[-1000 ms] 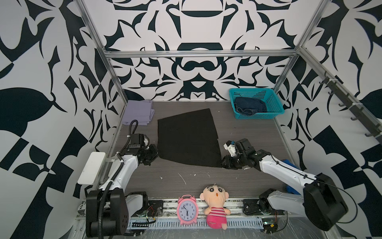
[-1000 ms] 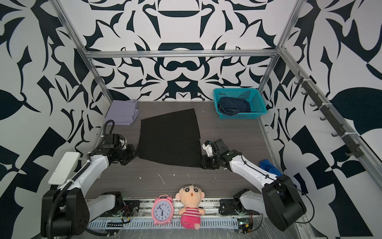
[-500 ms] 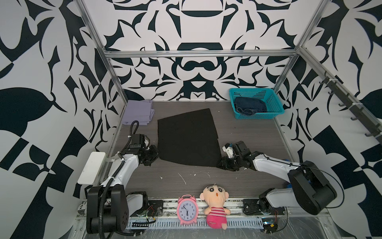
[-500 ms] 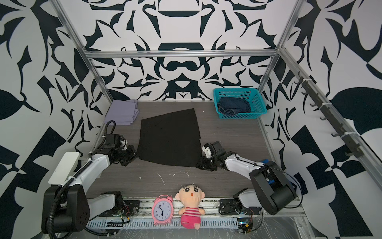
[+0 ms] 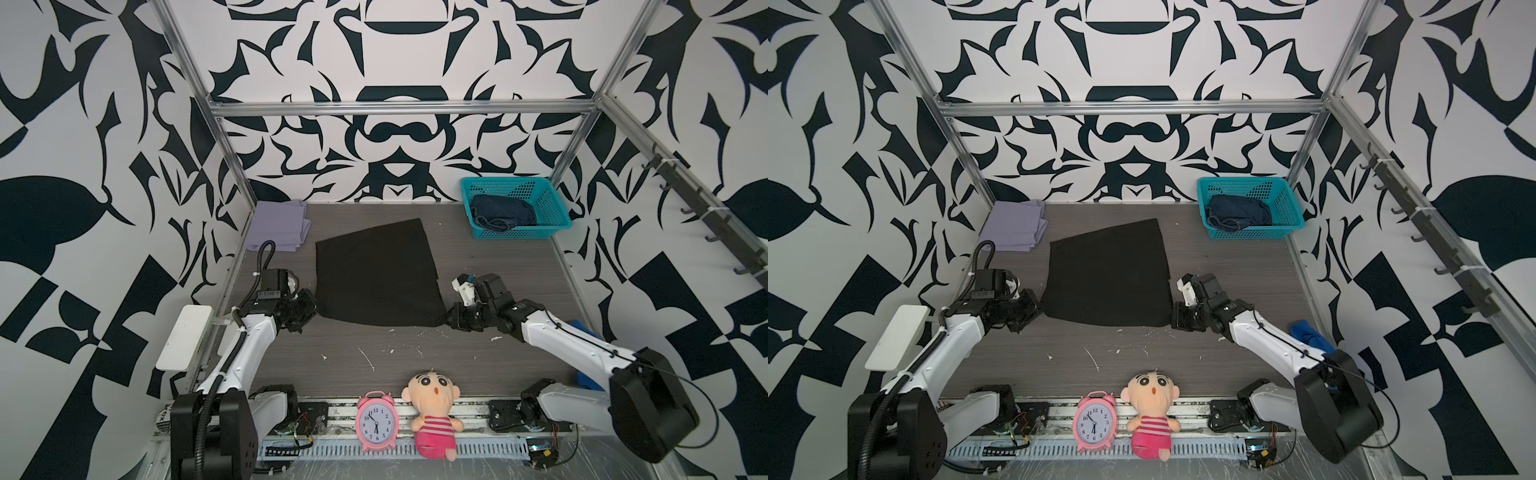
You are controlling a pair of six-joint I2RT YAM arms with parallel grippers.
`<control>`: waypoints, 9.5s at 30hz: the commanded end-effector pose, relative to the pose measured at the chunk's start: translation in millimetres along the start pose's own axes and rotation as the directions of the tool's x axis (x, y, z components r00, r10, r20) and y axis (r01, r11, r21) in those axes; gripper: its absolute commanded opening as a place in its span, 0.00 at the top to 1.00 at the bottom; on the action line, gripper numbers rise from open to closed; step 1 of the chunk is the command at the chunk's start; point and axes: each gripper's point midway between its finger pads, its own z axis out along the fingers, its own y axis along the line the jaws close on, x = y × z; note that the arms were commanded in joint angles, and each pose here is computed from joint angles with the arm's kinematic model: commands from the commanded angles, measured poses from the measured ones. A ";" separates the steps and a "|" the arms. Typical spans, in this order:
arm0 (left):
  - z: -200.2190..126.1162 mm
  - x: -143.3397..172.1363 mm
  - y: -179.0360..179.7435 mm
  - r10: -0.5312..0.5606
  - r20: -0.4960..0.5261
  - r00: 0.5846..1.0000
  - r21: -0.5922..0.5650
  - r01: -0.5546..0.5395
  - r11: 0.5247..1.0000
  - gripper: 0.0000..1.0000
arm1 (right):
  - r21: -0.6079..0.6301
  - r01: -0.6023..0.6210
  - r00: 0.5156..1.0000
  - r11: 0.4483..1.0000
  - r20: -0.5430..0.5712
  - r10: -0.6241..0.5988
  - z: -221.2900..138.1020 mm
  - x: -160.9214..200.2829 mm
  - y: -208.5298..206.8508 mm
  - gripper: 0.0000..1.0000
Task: Fold and stack skirts
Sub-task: Fold the skirt at the center of the table, then rotate the skirt at the center of the table, then move the skirt to the top-center of the table.
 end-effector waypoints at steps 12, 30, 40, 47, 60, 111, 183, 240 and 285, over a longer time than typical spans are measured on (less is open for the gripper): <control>-47.4 -6.7 -39.1 -0.018 0.075 0.997 0.116 0.009 0.993 1.00 | -0.042 0.074 0.994 0.996 0.082 -0.070 -56.5 -24.6 47.3 1.00; 20.5 -96.6 -33.7 -0.012 0.026 1.000 0.070 0.011 0.998 1.00 | 0.096 0.144 0.976 0.985 0.153 -0.157 -6.4 -154.0 22.6 1.00; 6.8 -116.4 -37.5 0.045 0.062 0.997 0.030 -0.047 0.998 1.00 | 0.113 0.171 0.966 0.979 0.177 -0.189 -18.0 -176.3 24.5 1.00; 10.5 -125.5 -43.2 0.046 0.068 0.997 0.050 -0.050 0.998 1.00 | 0.104 0.172 0.962 0.980 0.197 -0.190 -15.4 -187.9 24.5 1.00; 46.7 -146.7 -35.4 0.051 0.031 0.998 0.020 -0.052 0.998 1.00 | 0.190 0.140 0.967 0.972 0.186 -0.175 24.6 -215.8 -12.6 1.00; 38.7 -184.8 -73.6 0.146 0.114 0.983 0.103 -0.158 0.982 1.00 | 0.203 0.229 0.904 0.952 0.317 -0.285 -2.5 -264.9 13.0 1.00; 60.7 -227.0 -58.5 0.168 0.107 0.980 -0.038 -0.165 0.986 0.44 | 0.383 0.093 0.956 0.919 0.223 -0.190 22.2 -275.0 -43.5 0.50; 144.3 -222.8 -78.8 0.313 0.029 0.949 -0.134 -0.307 0.942 0.58 | 0.083 0.090 0.991 0.992 0.087 -0.098 93.3 -214.0 -15.4 0.79; 90.0 -95.7 -59.0 0.200 0.141 0.970 -0.096 -0.187 0.978 0.68 | 0.213 0.139 0.990 0.967 -0.012 -0.140 130.2 -138.4 -9.1 0.93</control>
